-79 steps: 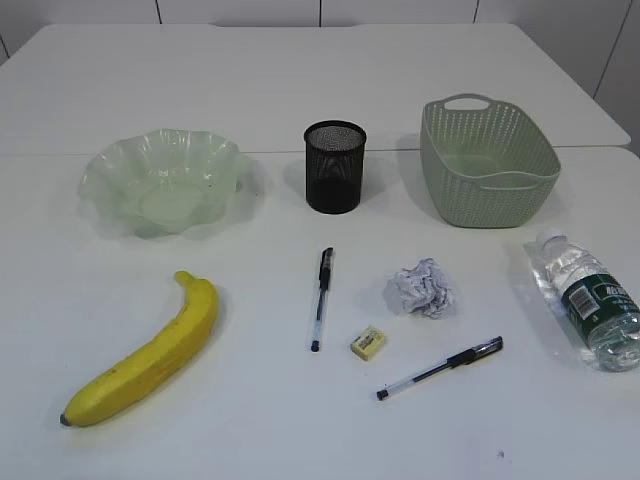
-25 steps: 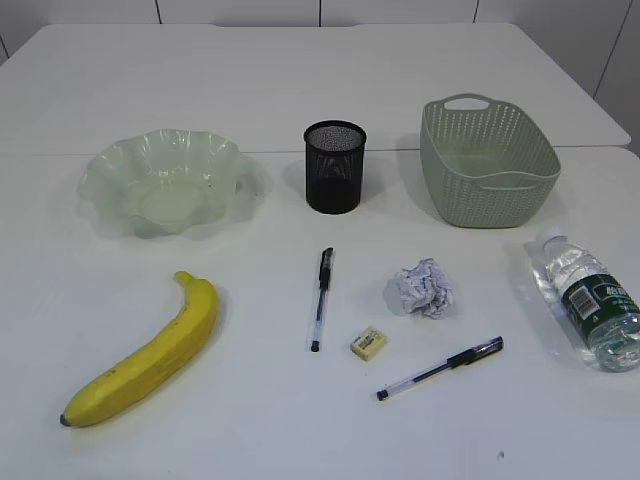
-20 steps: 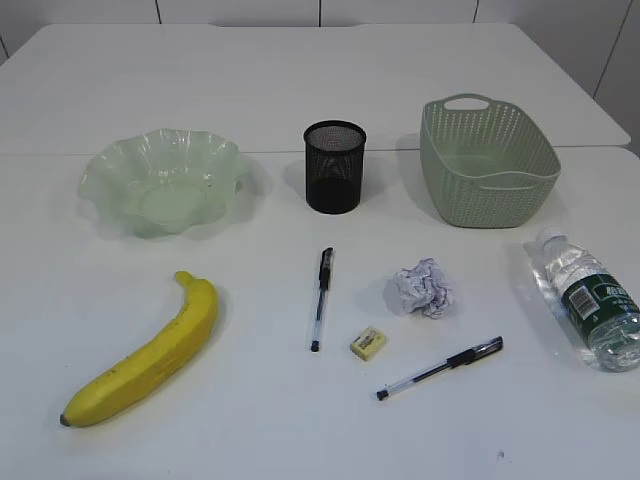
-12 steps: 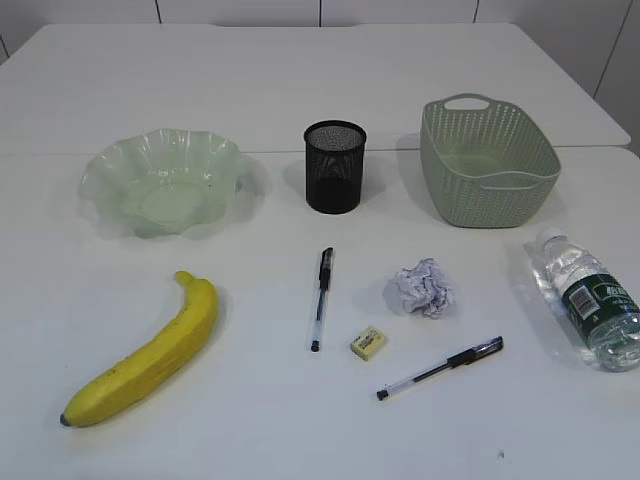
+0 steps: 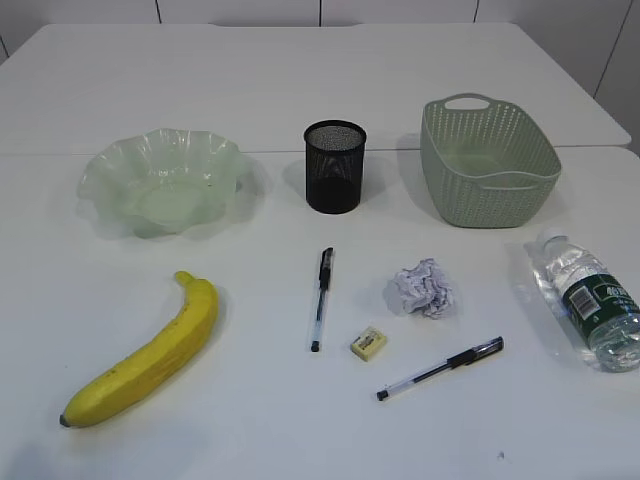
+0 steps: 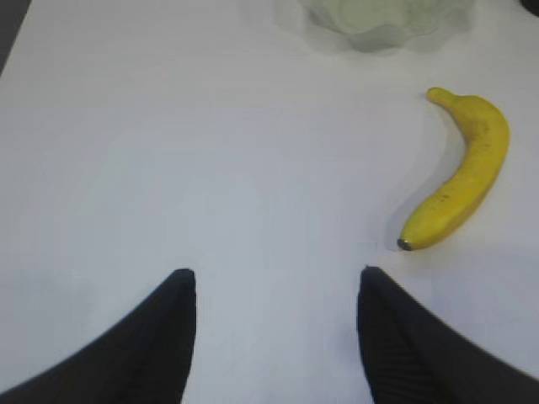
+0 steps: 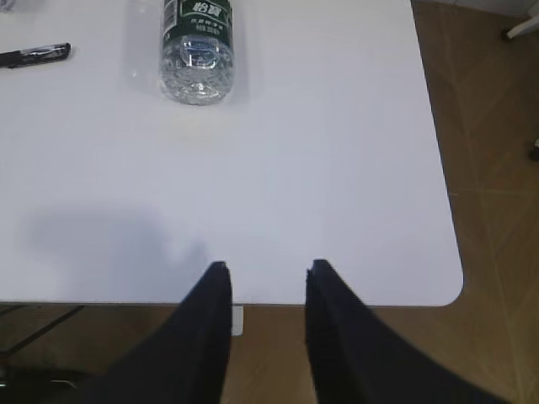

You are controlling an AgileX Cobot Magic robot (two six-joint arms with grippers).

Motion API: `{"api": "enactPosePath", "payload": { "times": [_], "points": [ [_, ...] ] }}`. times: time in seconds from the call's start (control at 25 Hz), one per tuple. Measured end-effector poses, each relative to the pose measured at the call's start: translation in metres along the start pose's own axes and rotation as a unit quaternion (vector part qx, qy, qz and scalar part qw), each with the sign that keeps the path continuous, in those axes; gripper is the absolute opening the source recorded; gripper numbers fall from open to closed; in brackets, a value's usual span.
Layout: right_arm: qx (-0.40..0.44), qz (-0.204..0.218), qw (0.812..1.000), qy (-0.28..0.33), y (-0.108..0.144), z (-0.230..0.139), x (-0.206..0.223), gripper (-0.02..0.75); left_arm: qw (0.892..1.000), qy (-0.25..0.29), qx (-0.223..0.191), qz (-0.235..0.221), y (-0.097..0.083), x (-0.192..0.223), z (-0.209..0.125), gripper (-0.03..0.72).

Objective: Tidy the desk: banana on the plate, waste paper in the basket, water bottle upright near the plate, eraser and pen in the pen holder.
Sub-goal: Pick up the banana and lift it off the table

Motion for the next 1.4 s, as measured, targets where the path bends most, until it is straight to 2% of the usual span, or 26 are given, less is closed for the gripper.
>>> {"api": "enactPosePath", "payload": {
  "times": [0.12, 0.2, 0.64, 0.88, 1.08, 1.24, 1.4],
  "points": [
    [0.009, -0.009, 1.000, 0.023, -0.007, 0.010, 0.001, 0.304, 1.000, 0.012, 0.010, 0.022, 0.002, 0.008, 0.016, 0.440],
    [0.010, -0.013, 0.999, 0.034, -0.012, 0.019, 0.001, 0.324, 0.999, 0.019, 0.015, 0.033, 0.003, 0.017, 0.030, 0.442],
    [0.015, -0.025, 0.998, 0.049, -0.042, 0.087, -0.009, 0.338, 0.997, 0.058, 0.018, 0.040, -0.005, 0.077, 0.122, 0.445],
    [0.032, 0.033, 0.996, 0.072, -0.045, 0.139, 0.011, 0.338, 0.997, 0.061, 0.048, 0.010, -0.025, 0.092, 0.153, 0.445],
    [0.041, 0.092, 0.988, 0.116, -0.041, 0.181, 0.051, 0.338, 0.992, 0.101, 0.080, -0.005, -0.043, 0.105, 0.162, 0.445],
    [0.043, 0.118, 0.981, 0.147, -0.036, 0.202, 0.084, 0.338, 0.983, 0.147, 0.104, -0.019, -0.058, 0.119, 0.159, 0.445],
    [0.040, 0.132, 0.974, 0.181, -0.031, 0.208, 0.110, 0.339, 0.970, 0.197, 0.136, -0.038, -0.079, 0.137, 0.150, 0.445]
  ]
}}
Point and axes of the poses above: a point on each arm's last joint axis where the gripper is mounted, x pointing out along that axis toward the gripper, y along the wrist's bending axis when the last joint is at zero, z = x × y, the point moved 1 cm from there along x, pointing out along that axis toward the gripper, and after that the axes turned 12 degrees about -x, right-handed, at the moved point
